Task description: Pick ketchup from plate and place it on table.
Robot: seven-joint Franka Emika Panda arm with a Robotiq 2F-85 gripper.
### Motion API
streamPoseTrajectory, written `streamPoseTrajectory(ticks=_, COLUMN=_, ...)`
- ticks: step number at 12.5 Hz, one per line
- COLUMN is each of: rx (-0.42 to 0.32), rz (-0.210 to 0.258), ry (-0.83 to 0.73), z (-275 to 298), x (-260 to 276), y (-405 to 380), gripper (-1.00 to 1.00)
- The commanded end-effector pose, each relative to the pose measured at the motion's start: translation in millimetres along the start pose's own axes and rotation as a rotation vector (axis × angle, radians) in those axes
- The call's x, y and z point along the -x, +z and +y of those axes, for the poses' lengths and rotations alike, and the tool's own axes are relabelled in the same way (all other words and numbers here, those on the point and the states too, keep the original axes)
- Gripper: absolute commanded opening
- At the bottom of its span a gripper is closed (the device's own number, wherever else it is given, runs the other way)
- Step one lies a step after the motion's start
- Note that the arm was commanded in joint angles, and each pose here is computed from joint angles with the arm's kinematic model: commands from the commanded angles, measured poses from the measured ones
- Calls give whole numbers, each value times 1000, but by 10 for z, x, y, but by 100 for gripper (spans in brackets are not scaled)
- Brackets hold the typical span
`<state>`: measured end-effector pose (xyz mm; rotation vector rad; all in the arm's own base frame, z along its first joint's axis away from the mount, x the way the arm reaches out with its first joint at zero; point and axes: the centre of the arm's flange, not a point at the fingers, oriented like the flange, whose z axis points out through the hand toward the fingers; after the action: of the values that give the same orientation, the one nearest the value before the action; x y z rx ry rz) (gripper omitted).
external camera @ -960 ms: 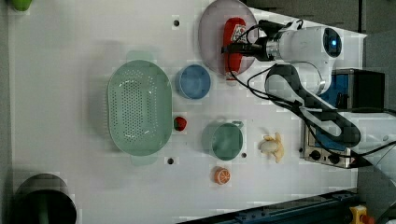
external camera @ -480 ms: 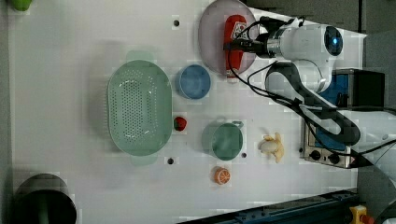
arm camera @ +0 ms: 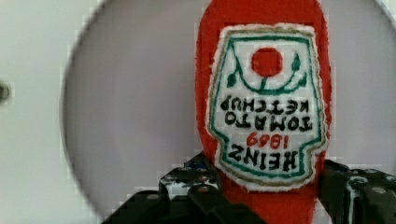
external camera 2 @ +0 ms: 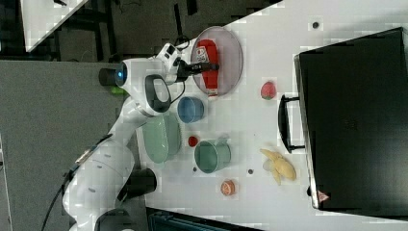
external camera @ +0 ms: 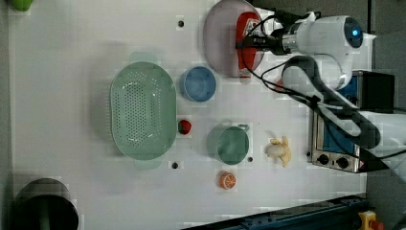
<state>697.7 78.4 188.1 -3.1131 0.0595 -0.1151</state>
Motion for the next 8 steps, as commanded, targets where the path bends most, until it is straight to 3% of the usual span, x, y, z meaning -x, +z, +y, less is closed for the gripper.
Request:
streamPoseTrajectory(ticks=1, rx=-14, rz=89, ry=69, z=184, x=-341, y=-1254, gripper=21)
streamPoseTrajectory(ticks=4, rx=-82, rz=24, ry=179, z=461, x=-225, y=-1771, gripper=21)
streamPoseTrajectory(ticks=8, rx=-41, rz=-15, ry=235, z=885, x=224, y=-2034, gripper=21)
